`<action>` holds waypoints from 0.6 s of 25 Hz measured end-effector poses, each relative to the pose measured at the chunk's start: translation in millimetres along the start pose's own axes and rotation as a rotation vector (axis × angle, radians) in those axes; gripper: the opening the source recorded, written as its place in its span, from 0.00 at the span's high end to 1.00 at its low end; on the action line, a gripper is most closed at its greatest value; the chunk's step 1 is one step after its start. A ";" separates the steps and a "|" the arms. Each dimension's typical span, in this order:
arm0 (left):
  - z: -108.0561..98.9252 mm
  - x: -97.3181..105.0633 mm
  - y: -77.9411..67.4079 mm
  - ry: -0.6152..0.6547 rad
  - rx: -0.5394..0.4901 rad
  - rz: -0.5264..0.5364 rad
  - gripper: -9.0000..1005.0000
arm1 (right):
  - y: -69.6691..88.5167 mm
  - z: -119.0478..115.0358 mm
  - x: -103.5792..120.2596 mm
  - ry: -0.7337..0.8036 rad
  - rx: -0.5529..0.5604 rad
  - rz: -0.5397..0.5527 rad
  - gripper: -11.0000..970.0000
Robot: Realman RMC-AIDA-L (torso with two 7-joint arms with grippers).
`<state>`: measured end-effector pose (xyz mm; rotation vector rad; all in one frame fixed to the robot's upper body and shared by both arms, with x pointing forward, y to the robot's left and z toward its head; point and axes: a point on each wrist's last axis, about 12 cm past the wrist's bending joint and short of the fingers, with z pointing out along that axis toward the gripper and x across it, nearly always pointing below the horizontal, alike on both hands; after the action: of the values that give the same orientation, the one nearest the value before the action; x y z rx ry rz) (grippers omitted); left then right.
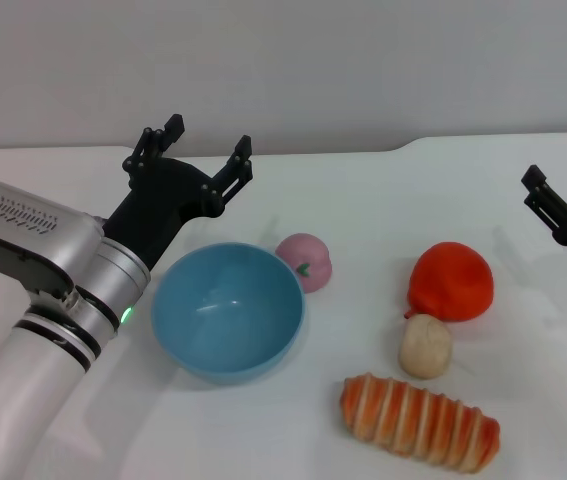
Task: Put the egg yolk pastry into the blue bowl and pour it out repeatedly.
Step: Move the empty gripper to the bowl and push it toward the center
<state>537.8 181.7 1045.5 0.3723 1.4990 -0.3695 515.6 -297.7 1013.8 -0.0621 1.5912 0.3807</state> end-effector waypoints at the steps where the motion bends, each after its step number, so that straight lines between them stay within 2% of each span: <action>1: 0.1 0.0 0.0 0.000 0.000 0.000 0.16 | -0.3 -0.2 0.0 -0.001 0.002 0.001 0.18; 5: 2.1 -0.1 -1.2 0.013 0.004 -0.005 0.16 | -0.6 -0.4 0.0 -0.001 0.004 0.002 0.18; 9: 13.6 -6.8 -0.7 0.053 -0.003 -0.041 0.16 | -0.7 -1.1 0.5 0.001 0.005 0.001 0.18; 10: 21.9 -15.3 0.8 0.060 -0.005 -0.050 0.16 | -0.9 -1.6 0.7 0.002 0.006 0.002 0.18; 12: 24.8 -18.6 1.4 0.063 -0.004 -0.049 0.16 | -1.6 -3.1 1.4 0.003 0.011 0.003 0.18; 13: 36.8 -34.4 4.2 0.076 -0.003 -0.037 0.16 | -1.8 -3.6 1.5 0.004 0.012 0.004 0.18; 15: 45.7 -45.3 8.0 0.113 -0.008 -0.017 0.16 | -2.5 -4.8 2.0 0.004 0.018 0.006 0.18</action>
<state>580.3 168.3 1092.6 0.3793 1.6147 -0.3603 511.5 -301.1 1011.3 -0.0443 1.5990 0.3708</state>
